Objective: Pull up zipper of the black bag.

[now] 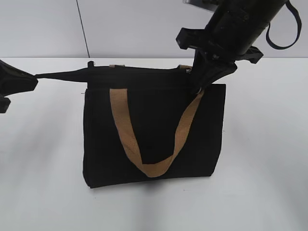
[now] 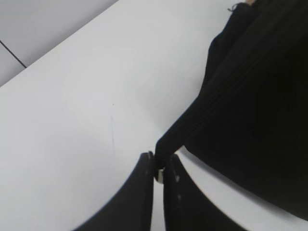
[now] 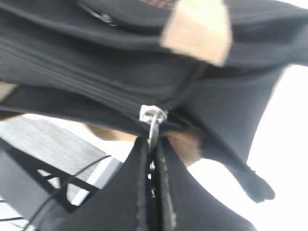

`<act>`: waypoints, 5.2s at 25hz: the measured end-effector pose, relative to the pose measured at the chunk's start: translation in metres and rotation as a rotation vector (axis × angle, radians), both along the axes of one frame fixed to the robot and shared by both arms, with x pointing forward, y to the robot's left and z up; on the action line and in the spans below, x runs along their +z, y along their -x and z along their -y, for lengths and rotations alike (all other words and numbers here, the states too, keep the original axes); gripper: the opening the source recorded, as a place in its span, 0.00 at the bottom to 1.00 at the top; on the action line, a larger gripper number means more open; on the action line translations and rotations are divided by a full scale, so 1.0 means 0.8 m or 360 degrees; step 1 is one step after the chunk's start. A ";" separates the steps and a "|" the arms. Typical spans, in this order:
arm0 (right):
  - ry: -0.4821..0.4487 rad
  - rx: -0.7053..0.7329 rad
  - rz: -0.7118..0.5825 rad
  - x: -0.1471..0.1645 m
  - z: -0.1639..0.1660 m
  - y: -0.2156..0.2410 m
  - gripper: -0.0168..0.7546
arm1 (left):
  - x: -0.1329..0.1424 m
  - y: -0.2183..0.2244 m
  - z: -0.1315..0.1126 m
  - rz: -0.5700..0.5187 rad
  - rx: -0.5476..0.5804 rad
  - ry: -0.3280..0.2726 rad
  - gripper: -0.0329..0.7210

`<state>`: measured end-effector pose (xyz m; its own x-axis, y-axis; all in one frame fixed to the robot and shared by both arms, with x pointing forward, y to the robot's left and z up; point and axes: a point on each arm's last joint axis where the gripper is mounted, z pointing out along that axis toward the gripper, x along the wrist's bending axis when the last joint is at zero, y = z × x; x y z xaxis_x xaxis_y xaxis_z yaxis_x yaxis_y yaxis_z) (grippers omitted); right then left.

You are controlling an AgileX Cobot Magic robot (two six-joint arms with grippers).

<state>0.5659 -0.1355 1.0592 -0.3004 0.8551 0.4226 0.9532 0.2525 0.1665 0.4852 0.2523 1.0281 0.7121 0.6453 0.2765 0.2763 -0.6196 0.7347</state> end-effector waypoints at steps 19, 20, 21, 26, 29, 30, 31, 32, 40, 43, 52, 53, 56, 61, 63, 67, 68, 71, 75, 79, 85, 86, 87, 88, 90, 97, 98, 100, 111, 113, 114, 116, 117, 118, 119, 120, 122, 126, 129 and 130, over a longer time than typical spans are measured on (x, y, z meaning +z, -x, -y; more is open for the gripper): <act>-0.0047 0.0106 0.0246 0.055 0.017 0.024 0.55 | 0.008 0.010 0.002 -0.0027 -0.0040 0.0051 0.16; -0.0051 0.0115 0.0267 0.059 0.017 0.027 0.56 | 0.012 0.013 0.002 -0.0028 -0.0027 0.0076 0.22; -0.0054 0.0125 0.0291 0.064 0.019 0.030 0.57 | 0.017 0.016 0.002 -0.0018 -0.0014 0.0099 0.28; 0.0029 0.0165 0.0412 0.081 0.029 0.040 0.58 | 0.043 0.035 0.002 0.0019 0.0107 0.0247 0.65; 0.0172 0.0181 0.0487 0.085 0.040 0.041 0.58 | 0.055 0.047 0.001 -0.0001 0.0192 0.0342 0.71; 0.0219 0.0184 0.0506 0.085 0.044 0.041 0.58 | 0.059 0.051 0.001 -0.0031 0.0219 0.0370 0.72; 0.0274 0.0178 0.0530 0.087 0.048 0.041 0.58 | 0.062 0.054 0.000 -0.0083 0.0246 0.0390 0.73; 0.0325 0.0163 0.0553 0.088 0.052 0.041 0.58 | 0.066 0.057 0.000 -0.0128 0.0261 0.0384 0.73; 0.0568 -0.0032 0.0725 0.119 0.082 0.057 0.58 | 0.102 0.060 -0.024 -0.0376 0.0661 0.0237 0.73; 0.0588 -0.0084 0.0813 0.138 0.092 0.072 0.58 | 0.110 0.061 -0.033 -0.0419 0.0861 0.0261 0.73; 0.0497 -0.0132 0.1014 0.127 0.123 0.161 0.58 | 0.102 0.109 -0.036 -0.0475 0.0918 0.0267 0.73; 0.0484 -0.0136 0.1032 0.119 0.127 0.174 0.58 | 0.101 0.121 -0.036 -0.0423 0.0917 0.0289 0.73; 0.0459 -0.0143 0.1073 0.095 0.138 0.207 0.58 | 0.097 0.167 -0.038 -0.0253 0.0904 0.0351 0.73; 0.0451 -0.0146 0.1090 0.055 0.157 0.260 0.58 | 0.065 0.218 -0.038 -0.0218 0.0880 0.0377 0.73; 0.0452 -0.0145 0.1088 0.036 0.163 0.277 0.58 | 0.054 0.234 -0.038 -0.0206 0.0870 0.0384 0.73; 0.0430 -0.0147 0.1072 0.000 0.171 0.305 0.58 | 0.055 0.261 -0.038 -0.0080 0.0842 0.0435 0.71; 0.0420 -0.0148 0.1066 -0.007 0.172 0.311 0.58 | 0.054 0.267 -0.038 -0.0068 0.0836 0.0444 0.70; 0.0366 -0.0164 0.1087 -0.017 0.175 0.324 0.58 | 0.048 0.285 -0.037 -0.0121 0.0821 0.0432 0.70; 0.0313 -0.0188 0.1167 -0.012 0.178 0.338 0.58 | 0.046 0.301 -0.037 -0.0085 0.0805 0.0440 0.70; 0.0351 -0.0148 0.1102 -0.017 0.184 0.355 0.58 | 0.045 0.314 -0.037 -0.0004 0.0791 0.0468 0.69; 0.0322 -0.0085 0.1282 -0.017 0.192 0.381 0.58 | 0.040 0.324 -0.036 0.0136 0.0769 0.0541 0.69; 0.0309 -0.0091 0.1329 -0.017 0.194 0.386 0.58 | 0.040 0.324 -0.036 0.0141 0.0770 0.0546 0.69; 0.0295 -0.0098 0.1377 -0.016 0.196 0.392 0.58 | 0.040 0.324 -0.036 0.0142 0.0769 0.0548 0.69; 0.0280 -0.0105 0.1428 -0.016 0.199 0.398 0.58 | 0.040 0.324 -0.036 0.0145 0.0769 0.0549 0.69; 0.0250 -0.0127 0.1518 -0.016 0.202 0.409 0.58 | 0.040 0.324 -0.036 0.0147 0.0769 0.0550 0.69; 0.0237 -0.0143 0.1566 -0.018 0.206 0.416 0.58 | 0.041 0.324 -0.036 0.0150 0.0766 0.0556 0.69; 0.0237 -0.0143 0.1566 -0.018 0.206 0.416 0.58 | 0.041 0.324 -0.036 0.0150 0.0766 0.0556 0.69; 0.0237 -0.0145 0.1566 -0.018 0.206 0.416 0.58 | 0.041 0.324 -0.036 0.0150 0.0766 0.0556 0.69; 0.0247 -0.0172 0.1562 -0.018 0.205 0.416 0.58 | 0.041 0.324 -0.036 0.0153 0.0767 0.0558 0.69; 0.0283 -0.0239 0.1557 -0.018 0.205 0.416 0.58 | 0.041 0.324 -0.036 0.0153 0.0767 0.0558 0.69; 0.0310 -0.0292 0.1552 -0.018 0.205 0.416 0.58 | 0.041 0.324 -0.036 0.0153 0.0767 0.0558 0.69; 0.0369 -0.0402 0.1542 -0.018 0.204 0.416 0.58 | 0.041 0.324 -0.036 0.0153 0.0767 0.0558 0.69; 0.0402 -0.0464 0.1535 -0.018 0.204 0.416 0.58 | 0.041 0.324 -0.036 0.0153 0.0767 0.0558 0.69; 0.0434 -0.0523 0.1528 -0.018 0.204 0.416 0.58 | 0.041 0.324 -0.036 0.0153 0.0767 0.0558 0.69; 0.0458 -0.0568 0.1523 -0.018 0.203 0.416 0.58 | 0.041 0.324 -0.036 0.0153 0.0767 0.0558 0.69; 0.0482 -0.0615 0.1517 -0.018 0.203 0.416 0.58 | 0.041 0.324 -0.036 0.0153 0.0767 0.0558 0.69; 0.0515 -0.0676 0.1508 -0.018 0.203 0.416 0.58 | 0.041 0.324 -0.036 0.0153 0.0767 0.0558 0.69; 0.0533 -0.0710 0.1503 -0.018 0.203 0.415 0.58 | 0.041 0.324 -0.036 0.0153 0.0767 0.0558 0.69; 0.0533 -0.0710 0.1503 -0.018 0.203 0.415 0.58 | 0.041 0.324 -0.036 0.0153 0.0767 0.0558 0.69; 0.0533 -0.0710 0.1503 -0.018 0.203 0.415 0.58 | 0.041 0.324 -0.036 0.0153 0.0767 0.0558 0.69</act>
